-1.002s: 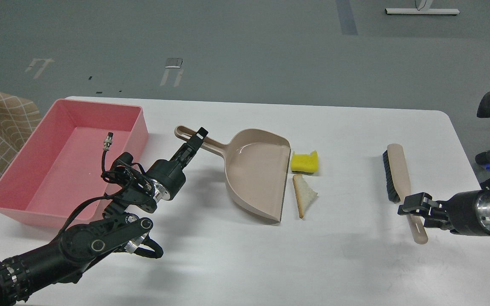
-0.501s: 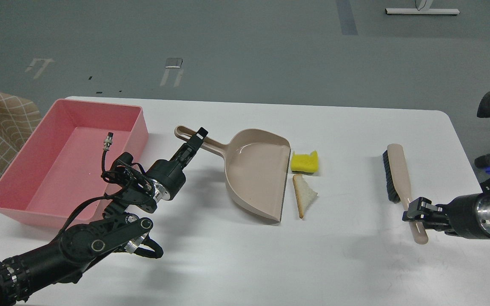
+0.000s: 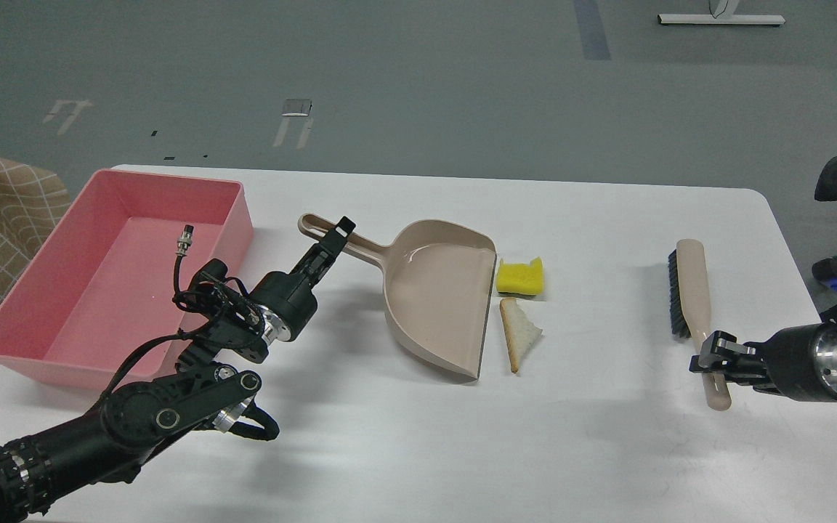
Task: Sweep and dump garbage into bin
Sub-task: 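Grasp the wooden brush handle with the right gripper and lift, then carry the brush toward the dustpan with the right gripper, then sweep the yellow sponge and paper cone into the dustpan with the brush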
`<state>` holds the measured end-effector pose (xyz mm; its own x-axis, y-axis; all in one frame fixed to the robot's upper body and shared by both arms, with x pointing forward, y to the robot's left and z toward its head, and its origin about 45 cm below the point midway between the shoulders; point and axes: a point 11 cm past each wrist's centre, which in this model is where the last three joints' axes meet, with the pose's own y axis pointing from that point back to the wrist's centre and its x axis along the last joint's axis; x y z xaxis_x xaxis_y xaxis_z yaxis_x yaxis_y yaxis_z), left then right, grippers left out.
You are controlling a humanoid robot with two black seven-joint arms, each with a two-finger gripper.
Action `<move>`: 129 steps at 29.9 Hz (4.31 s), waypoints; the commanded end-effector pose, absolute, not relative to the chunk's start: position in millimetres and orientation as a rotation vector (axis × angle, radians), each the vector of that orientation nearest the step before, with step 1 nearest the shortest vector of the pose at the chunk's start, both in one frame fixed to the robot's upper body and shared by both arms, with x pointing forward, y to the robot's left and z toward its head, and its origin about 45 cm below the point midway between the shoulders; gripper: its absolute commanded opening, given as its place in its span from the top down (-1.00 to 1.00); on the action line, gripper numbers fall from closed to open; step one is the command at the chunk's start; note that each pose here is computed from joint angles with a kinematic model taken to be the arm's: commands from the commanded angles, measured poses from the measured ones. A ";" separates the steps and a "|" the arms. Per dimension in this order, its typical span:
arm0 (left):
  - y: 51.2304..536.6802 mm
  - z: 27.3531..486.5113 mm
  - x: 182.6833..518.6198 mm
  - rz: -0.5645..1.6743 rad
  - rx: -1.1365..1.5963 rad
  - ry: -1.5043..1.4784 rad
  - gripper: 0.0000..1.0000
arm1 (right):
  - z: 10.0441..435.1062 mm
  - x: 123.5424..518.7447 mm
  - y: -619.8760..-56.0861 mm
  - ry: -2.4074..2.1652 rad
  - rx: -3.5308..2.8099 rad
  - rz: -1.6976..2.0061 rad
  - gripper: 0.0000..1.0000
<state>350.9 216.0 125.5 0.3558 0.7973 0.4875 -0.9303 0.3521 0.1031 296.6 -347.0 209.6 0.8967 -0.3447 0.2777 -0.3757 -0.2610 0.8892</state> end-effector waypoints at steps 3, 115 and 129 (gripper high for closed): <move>216.0 126.1 351.4 1.154 0.396 -0.387 1.00 | 239.7 310.0 -316.1 -0.559 1.976 0.127 1.00; 215.6 131.3 357.0 1.182 0.355 -0.320 1.00 | 216.3 303.3 -112.3 -0.350 2.545 -0.059 1.00; 217.2 129.0 358.6 1.221 0.324 -0.217 1.00 | 244.9 321.5 -119.7 -0.399 2.549 0.042 1.00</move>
